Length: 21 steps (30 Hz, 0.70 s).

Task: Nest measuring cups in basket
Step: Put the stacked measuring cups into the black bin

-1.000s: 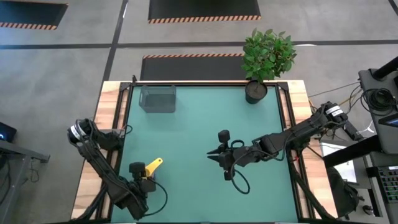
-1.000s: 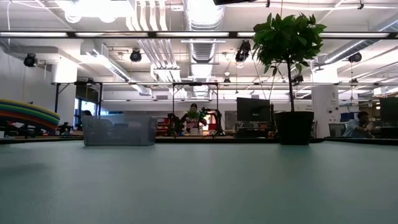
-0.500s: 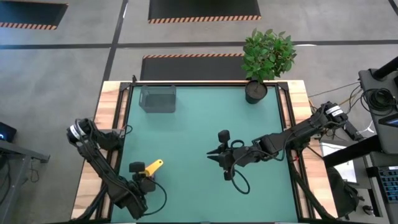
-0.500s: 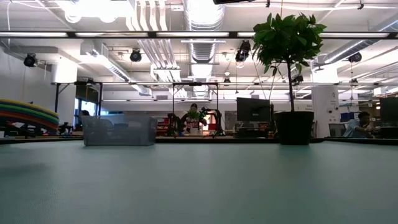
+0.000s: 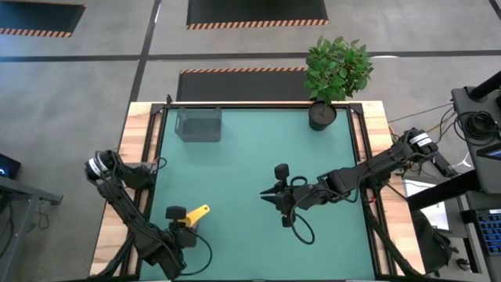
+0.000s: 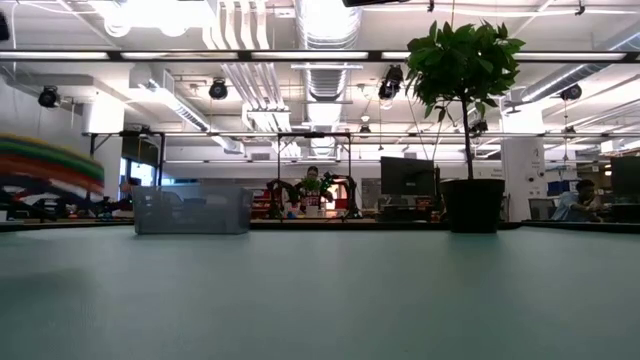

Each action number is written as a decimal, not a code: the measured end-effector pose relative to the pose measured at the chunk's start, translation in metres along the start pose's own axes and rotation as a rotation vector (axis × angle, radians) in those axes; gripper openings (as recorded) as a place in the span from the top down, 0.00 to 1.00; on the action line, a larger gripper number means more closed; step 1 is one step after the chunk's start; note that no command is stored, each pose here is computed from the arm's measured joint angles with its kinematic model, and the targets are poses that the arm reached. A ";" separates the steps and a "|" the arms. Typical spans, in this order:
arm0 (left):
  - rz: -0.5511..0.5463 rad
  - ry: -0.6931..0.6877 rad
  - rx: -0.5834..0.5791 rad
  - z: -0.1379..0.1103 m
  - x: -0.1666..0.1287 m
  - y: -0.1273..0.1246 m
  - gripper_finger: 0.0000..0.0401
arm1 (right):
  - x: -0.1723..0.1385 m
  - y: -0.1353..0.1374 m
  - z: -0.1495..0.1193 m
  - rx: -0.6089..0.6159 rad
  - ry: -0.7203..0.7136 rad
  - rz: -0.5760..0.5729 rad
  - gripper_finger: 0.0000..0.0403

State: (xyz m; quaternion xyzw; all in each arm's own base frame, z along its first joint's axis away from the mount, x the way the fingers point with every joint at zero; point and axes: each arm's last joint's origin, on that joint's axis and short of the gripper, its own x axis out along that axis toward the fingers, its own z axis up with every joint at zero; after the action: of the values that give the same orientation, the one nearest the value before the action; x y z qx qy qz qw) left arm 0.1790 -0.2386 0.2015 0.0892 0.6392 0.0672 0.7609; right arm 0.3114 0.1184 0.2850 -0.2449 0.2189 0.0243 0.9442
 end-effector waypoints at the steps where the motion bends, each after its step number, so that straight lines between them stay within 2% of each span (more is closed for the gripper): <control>1: -0.001 -0.011 0.026 0.003 -0.003 0.000 0.85 | 0.000 0.000 0.000 -0.001 0.000 0.000 0.88; 7: 0.062 -0.047 0.181 0.021 -0.016 0.013 0.85 | 0.000 0.000 0.000 -0.013 0.000 -0.001 0.88; 11: 0.133 -0.062 0.282 0.039 -0.024 0.031 0.85 | 0.000 0.000 0.000 -0.015 0.001 0.000 0.88; 15: 0.210 -0.088 0.338 0.054 -0.033 0.056 0.85 | 0.000 0.000 0.000 -0.018 0.004 0.001 0.88; 21: 0.297 -0.108 0.410 0.056 -0.052 0.110 0.85 | 0.000 0.000 0.000 -0.018 0.006 0.001 0.88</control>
State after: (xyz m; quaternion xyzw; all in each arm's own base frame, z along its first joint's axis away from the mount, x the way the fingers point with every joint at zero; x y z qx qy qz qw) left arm 0.2266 -0.1456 0.2846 0.3380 0.5778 0.0423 0.7417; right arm 0.3108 0.1182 0.2849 -0.2533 0.2215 0.0262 0.9413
